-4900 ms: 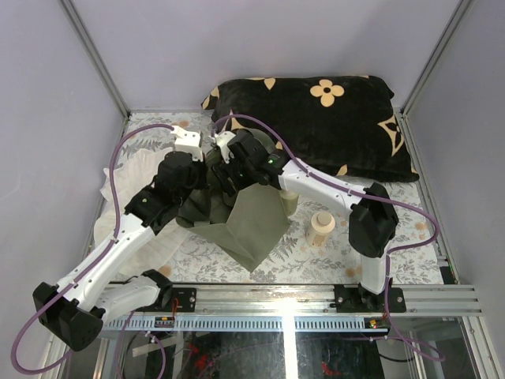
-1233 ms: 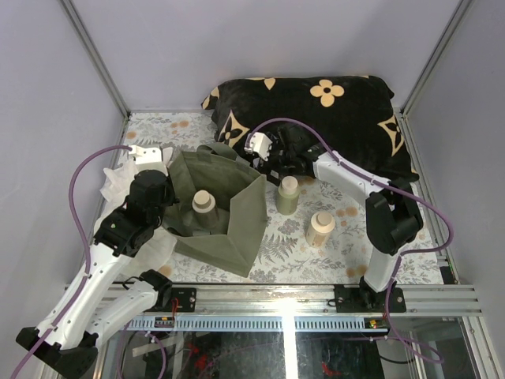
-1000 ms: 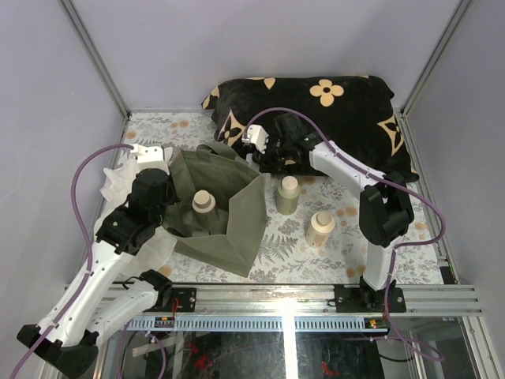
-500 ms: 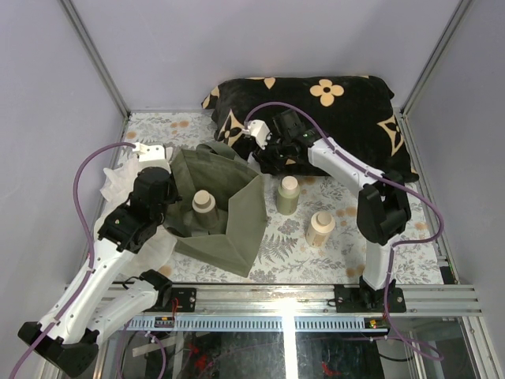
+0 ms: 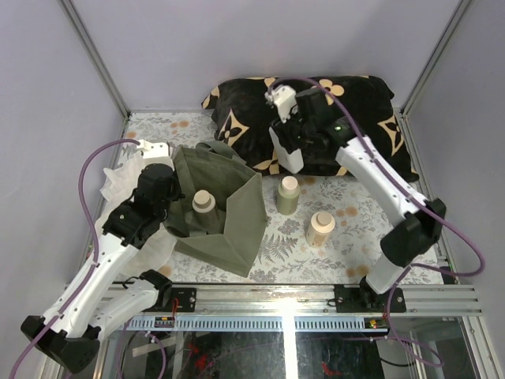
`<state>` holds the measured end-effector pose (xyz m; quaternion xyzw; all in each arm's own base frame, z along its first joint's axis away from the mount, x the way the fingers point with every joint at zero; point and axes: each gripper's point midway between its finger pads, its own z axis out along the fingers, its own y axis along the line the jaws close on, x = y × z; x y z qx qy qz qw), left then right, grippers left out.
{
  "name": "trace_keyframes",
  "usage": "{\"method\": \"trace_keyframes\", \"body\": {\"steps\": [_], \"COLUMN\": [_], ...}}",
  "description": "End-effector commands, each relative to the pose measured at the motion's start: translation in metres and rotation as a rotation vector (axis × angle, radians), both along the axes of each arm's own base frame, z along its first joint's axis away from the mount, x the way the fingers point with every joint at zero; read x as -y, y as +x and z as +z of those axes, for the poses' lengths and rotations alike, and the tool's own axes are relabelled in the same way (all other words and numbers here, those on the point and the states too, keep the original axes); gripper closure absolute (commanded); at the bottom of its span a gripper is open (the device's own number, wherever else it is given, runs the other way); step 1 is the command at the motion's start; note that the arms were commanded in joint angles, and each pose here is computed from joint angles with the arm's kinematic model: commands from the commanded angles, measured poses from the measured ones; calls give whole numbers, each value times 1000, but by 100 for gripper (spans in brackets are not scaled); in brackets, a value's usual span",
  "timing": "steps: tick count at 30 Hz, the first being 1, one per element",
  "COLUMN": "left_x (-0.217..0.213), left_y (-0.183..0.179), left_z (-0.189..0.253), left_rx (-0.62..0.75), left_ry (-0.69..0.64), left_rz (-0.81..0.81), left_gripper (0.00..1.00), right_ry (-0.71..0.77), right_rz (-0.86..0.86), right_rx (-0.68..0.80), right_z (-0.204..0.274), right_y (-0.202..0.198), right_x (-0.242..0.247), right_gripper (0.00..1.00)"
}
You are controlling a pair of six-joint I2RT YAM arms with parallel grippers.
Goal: Place the personal care products into the canvas bag
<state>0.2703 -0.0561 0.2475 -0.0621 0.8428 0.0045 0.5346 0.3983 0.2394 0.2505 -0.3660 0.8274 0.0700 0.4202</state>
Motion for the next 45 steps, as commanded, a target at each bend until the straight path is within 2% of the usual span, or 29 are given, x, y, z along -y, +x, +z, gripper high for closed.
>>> {"method": "trace_keyframes", "body": {"steps": [1, 5, 9, 16, 27, 34, 40, 45], "left_x": [13, 17, 20, 22, 22, 24, 25, 23], "left_y": [18, 22, 25, 28, 24, 23, 23, 21], "left_z": [8, 5, 5, 4, 13, 17, 20, 32], "left_rx": [66, 64, 68, 70, 90, 96, 105, 126], "left_ry": [-62, -67, -69, -71, -85, -97, -101, -108], "left_rz": [-16, -26, -33, -34, -42, -58, -61, -62], "left_gripper": [100, 100, 100, 100, 100, 100, 100, 100], "right_ry": [293, 402, 552, 741, 942, 981, 990, 985], "right_rz": [-22, 28, 149, 392, 617, 693, 750, 727], "right_rx": [435, 544, 610, 554, 435, 369, 277, 206], "right_z": [194, 247, 288, 320, 327, 321, 301, 273], "right_y": [-10, -36, -68, -109, -134, -148, -166, -164], "right_x": [11, 15, 4, -29, -69, -99, -132, -142], "right_gripper": [100, 100, 100, 100, 100, 100, 100, 100]}}
